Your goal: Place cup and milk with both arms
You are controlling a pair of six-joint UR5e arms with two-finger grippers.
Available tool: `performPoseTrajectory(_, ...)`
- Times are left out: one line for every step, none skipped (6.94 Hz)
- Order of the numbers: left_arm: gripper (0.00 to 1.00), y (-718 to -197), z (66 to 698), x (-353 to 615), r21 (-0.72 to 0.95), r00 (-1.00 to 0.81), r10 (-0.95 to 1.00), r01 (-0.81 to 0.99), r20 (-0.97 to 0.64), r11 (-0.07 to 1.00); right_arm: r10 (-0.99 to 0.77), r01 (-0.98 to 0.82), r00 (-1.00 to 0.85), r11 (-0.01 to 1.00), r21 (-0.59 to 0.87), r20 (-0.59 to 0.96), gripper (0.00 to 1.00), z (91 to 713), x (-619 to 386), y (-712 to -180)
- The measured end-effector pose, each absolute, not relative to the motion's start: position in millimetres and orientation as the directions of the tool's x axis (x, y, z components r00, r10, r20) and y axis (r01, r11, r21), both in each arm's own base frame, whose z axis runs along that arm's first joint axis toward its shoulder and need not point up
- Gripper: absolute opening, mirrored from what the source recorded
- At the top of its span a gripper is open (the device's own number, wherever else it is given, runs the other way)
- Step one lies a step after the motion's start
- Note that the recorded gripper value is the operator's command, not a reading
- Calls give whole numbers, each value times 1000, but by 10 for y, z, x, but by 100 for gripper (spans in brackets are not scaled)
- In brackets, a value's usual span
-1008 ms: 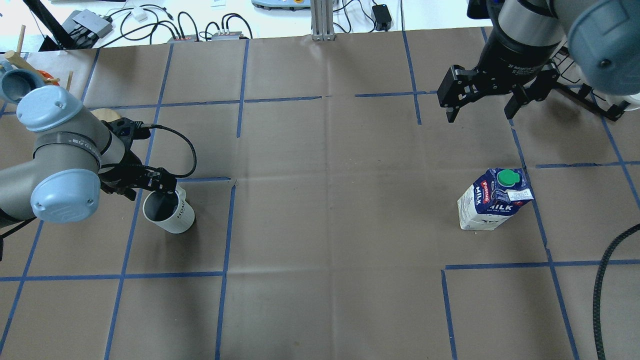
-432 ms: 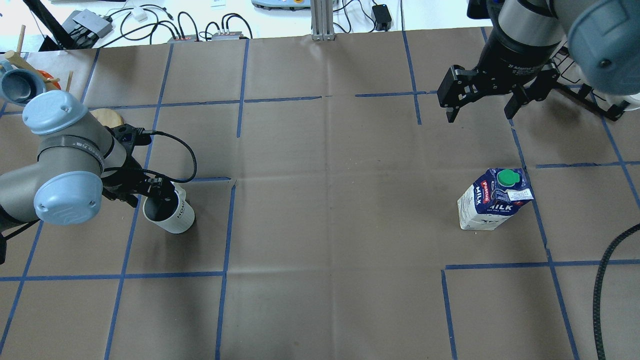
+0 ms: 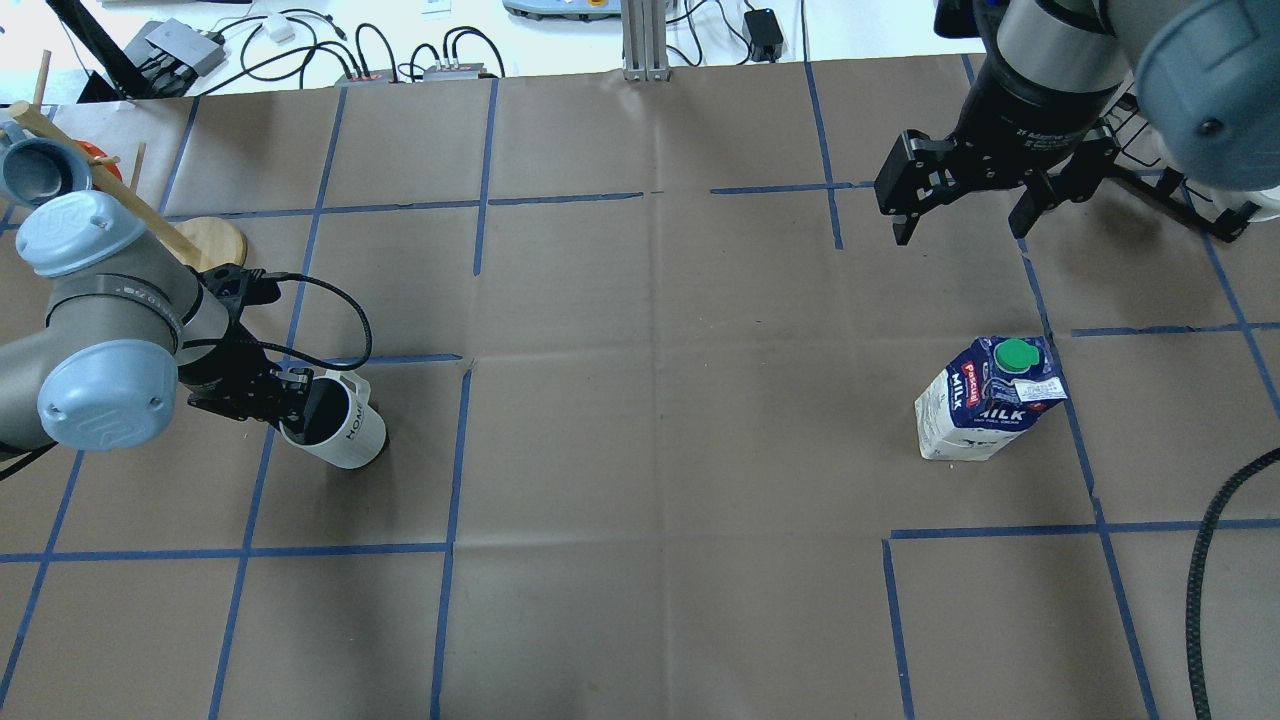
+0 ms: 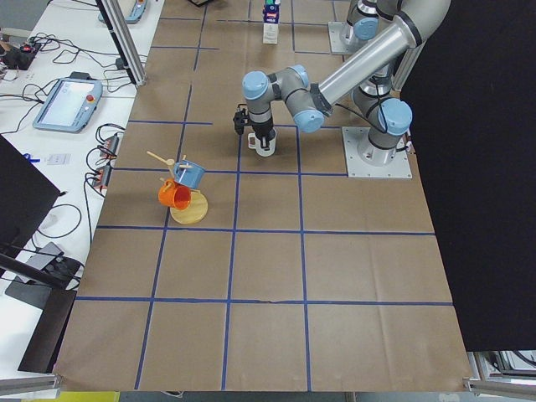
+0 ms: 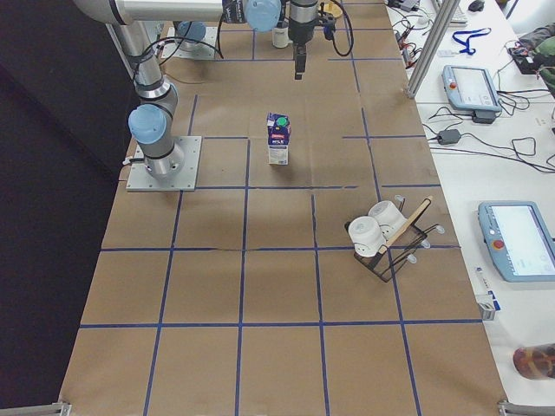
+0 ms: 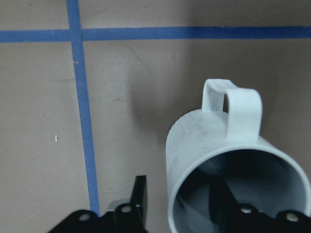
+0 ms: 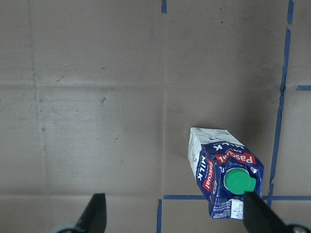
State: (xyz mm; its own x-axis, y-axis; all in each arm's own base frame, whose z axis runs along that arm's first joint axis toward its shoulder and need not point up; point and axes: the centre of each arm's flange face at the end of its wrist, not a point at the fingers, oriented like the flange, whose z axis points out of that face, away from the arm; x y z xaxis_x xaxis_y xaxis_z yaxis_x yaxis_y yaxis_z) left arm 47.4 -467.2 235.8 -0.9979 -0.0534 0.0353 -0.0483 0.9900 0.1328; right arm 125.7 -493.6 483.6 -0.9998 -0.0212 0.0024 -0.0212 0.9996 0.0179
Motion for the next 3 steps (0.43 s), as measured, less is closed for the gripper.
performPoseTrajectory(0,-4683,2398,478,125,-998,-58,-53,35,991,-21,-21,-1000,1000,18,2,100,4836,1256,-4936)
performPoseTrajectory(0,-4749,2508,436,100,-998,-54,-51,32,994,-21,-21,-1000,1000,18,2,100,4835,1257,-4936)
performPoseTrajectory(0,-4897,2693,331,68,-999,-33,-31,38,997,-21,-21,-1000,1000,18,2,100,4833,1256,-4937)
